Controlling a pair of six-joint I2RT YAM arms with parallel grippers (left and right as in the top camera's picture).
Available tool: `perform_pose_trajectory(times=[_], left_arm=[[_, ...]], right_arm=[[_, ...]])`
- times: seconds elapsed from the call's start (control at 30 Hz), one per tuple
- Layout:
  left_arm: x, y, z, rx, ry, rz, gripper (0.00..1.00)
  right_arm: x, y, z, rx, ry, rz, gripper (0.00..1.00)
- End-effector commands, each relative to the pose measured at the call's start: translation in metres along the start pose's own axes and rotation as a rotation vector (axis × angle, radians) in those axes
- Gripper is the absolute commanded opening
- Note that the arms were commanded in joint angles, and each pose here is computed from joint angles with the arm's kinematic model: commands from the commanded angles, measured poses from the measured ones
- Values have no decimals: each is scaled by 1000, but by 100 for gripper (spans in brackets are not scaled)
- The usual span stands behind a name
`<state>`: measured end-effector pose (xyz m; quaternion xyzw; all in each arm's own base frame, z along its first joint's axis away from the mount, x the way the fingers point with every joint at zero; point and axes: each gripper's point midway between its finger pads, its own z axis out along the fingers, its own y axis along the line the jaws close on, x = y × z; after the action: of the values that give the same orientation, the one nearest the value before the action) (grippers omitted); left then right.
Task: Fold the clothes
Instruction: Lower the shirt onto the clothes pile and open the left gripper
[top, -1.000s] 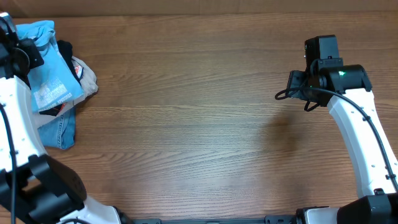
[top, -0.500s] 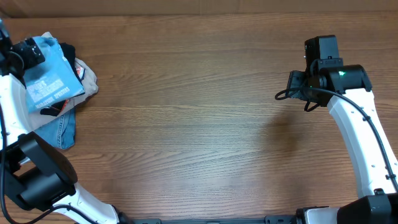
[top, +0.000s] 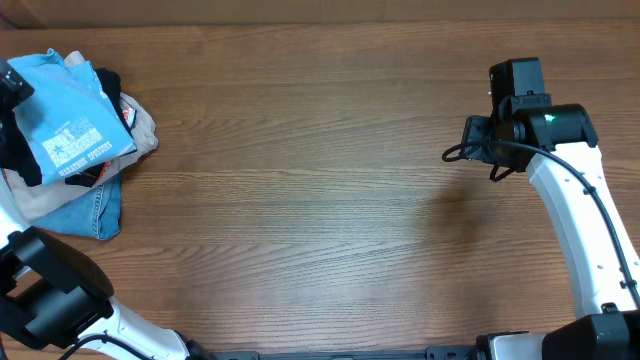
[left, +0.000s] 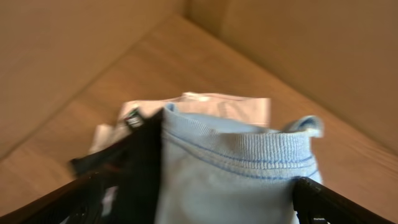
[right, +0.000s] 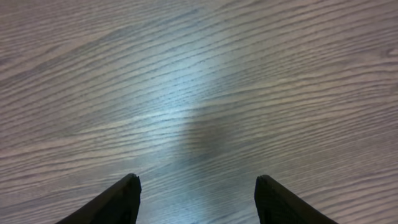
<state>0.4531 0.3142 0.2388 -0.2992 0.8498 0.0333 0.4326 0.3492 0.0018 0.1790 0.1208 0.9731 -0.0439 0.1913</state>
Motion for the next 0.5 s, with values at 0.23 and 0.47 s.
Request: perform_pose_trajectory(times=[0.23, 0.47], left_arm=[[-14, -38, -24, 160, -25, 5, 100], [-21, -61, -29, 293, -48, 28, 100]], right_arm=[[-4, -1, -8, -10, -25, 12, 62], [-4, -1, -8, -10, -25, 12, 63]])
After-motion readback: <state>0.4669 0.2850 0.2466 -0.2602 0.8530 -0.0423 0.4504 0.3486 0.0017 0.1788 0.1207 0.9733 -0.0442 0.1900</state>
